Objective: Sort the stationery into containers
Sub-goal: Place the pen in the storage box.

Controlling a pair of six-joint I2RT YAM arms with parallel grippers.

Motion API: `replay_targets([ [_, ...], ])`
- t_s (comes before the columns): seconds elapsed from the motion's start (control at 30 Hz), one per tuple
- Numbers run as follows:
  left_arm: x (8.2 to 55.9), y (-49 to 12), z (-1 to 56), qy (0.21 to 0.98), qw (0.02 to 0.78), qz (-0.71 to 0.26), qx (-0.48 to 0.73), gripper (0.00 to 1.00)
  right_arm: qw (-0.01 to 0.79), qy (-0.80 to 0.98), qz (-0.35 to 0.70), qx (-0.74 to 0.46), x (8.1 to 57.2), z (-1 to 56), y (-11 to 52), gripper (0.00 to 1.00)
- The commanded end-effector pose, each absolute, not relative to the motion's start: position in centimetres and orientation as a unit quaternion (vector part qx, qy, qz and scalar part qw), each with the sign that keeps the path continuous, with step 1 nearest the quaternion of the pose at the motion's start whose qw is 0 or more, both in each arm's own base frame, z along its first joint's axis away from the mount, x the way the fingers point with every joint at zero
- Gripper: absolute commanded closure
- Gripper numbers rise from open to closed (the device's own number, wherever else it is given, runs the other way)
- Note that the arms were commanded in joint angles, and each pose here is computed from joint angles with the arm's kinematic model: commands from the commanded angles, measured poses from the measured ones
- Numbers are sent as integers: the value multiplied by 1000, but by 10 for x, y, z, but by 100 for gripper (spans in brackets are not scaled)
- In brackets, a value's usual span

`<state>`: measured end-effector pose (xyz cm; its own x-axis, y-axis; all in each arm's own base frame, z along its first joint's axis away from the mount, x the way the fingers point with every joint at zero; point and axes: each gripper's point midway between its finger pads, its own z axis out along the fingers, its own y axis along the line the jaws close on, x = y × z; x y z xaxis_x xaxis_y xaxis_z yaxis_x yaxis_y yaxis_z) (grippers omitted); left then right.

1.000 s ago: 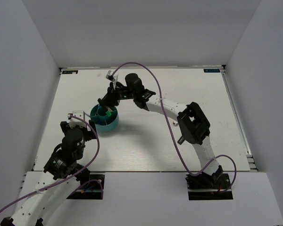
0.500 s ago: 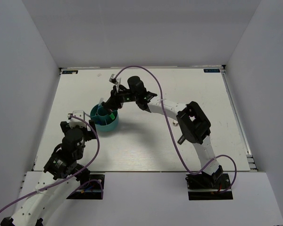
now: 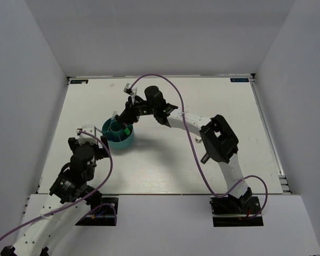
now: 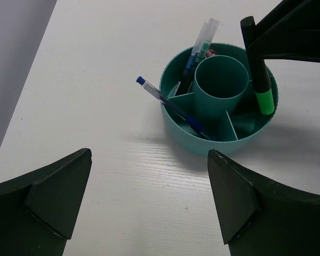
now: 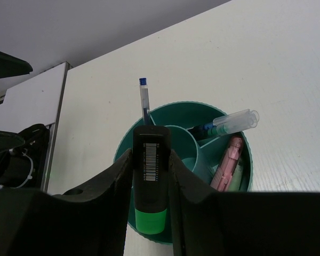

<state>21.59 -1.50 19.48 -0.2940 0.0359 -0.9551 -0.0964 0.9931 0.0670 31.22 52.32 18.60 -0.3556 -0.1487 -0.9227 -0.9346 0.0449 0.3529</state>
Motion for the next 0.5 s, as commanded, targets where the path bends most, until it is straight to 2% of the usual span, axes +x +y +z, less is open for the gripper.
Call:
replay_targets([
  [0.0,218,-13,195,800,596,63,-23,0,386,606,536,-443,316,187,525,95],
  [0.13,218,-13,196,800,596,64,-21,0,382,607,538,-443,314,185,527,92],
  [0.47,218,-13,195,801,595,63,-21,0,377,608,539,-445,310,183,523,77],
])
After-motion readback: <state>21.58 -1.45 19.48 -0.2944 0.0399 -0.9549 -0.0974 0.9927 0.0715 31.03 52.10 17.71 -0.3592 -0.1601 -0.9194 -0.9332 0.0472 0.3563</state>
